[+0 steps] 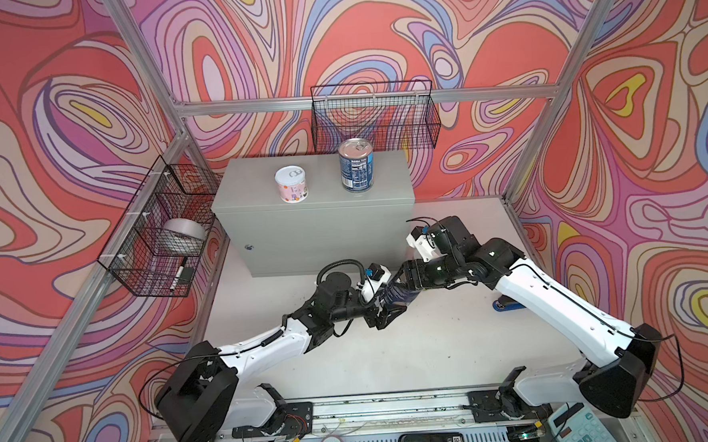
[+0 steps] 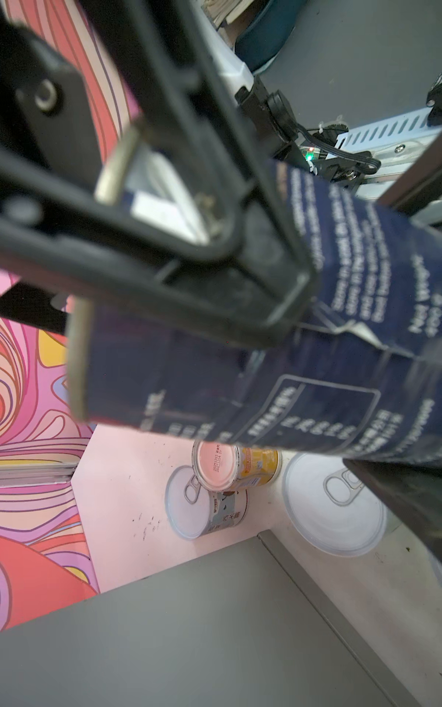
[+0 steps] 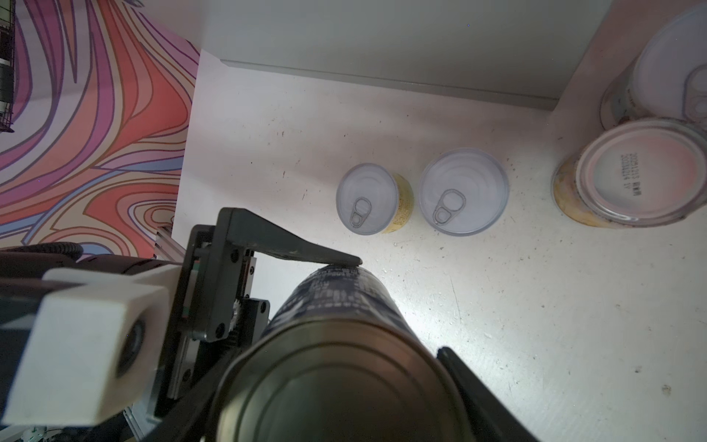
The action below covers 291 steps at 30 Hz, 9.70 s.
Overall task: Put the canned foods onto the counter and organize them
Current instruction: 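Close the left gripper on the dark blue can held by the right gripper, then open the right gripper while the left gripper pulls back the dark blue can, then raise the dark blue can with the left gripper while the right gripper hovers, then lower the dark blue can onto the cabinet top with the left gripper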
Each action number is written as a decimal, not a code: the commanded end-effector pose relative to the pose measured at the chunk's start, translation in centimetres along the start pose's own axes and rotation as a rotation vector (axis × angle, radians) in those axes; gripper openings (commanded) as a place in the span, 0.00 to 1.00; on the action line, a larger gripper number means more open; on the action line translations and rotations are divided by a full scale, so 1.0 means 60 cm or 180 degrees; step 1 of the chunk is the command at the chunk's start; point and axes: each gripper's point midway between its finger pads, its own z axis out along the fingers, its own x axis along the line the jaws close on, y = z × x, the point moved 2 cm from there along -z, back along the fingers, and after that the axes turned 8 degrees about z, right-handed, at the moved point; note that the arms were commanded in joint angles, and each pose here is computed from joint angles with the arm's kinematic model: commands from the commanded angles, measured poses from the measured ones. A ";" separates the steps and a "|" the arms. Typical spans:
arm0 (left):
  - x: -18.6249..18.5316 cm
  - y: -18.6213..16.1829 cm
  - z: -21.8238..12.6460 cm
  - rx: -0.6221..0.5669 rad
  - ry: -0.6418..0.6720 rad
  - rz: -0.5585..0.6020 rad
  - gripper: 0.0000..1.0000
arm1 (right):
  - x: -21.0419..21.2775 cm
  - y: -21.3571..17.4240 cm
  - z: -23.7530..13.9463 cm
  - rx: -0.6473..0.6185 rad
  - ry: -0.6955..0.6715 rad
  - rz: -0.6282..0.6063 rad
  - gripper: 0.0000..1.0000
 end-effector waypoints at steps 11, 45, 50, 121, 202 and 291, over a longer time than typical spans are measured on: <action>0.007 0.033 0.014 -0.0111 0.0001 0.0079 0.84 | 0.059 0.007 -0.012 0.0015 0.0597 -0.0088 0.55; 0.028 0.046 0.031 -0.0230 0.0151 0.0213 0.79 | 0.052 0.008 -0.003 0.0162 0.0732 -0.0009 0.53; 0.032 0.046 0.030 -0.0251 0.0206 0.0223 0.87 | 0.051 0.007 -0.002 0.0169 0.0734 -0.0006 0.53; 0.035 0.042 -0.021 -0.0392 0.0567 0.0283 0.40 | -0.049 0.069 -0.065 -0.0506 -0.0324 0.0097 0.87; 0.314 0.370 -0.534 -0.0606 0.4709 -0.0688 0.48 | -0.055 0.037 -0.060 -0.1431 0.0429 -0.0801 0.85; 0.544 0.169 -0.449 -0.0662 0.4353 -0.0094 1.00 | -0.101 0.048 -0.051 -0.1374 -0.0184 -0.0745 0.85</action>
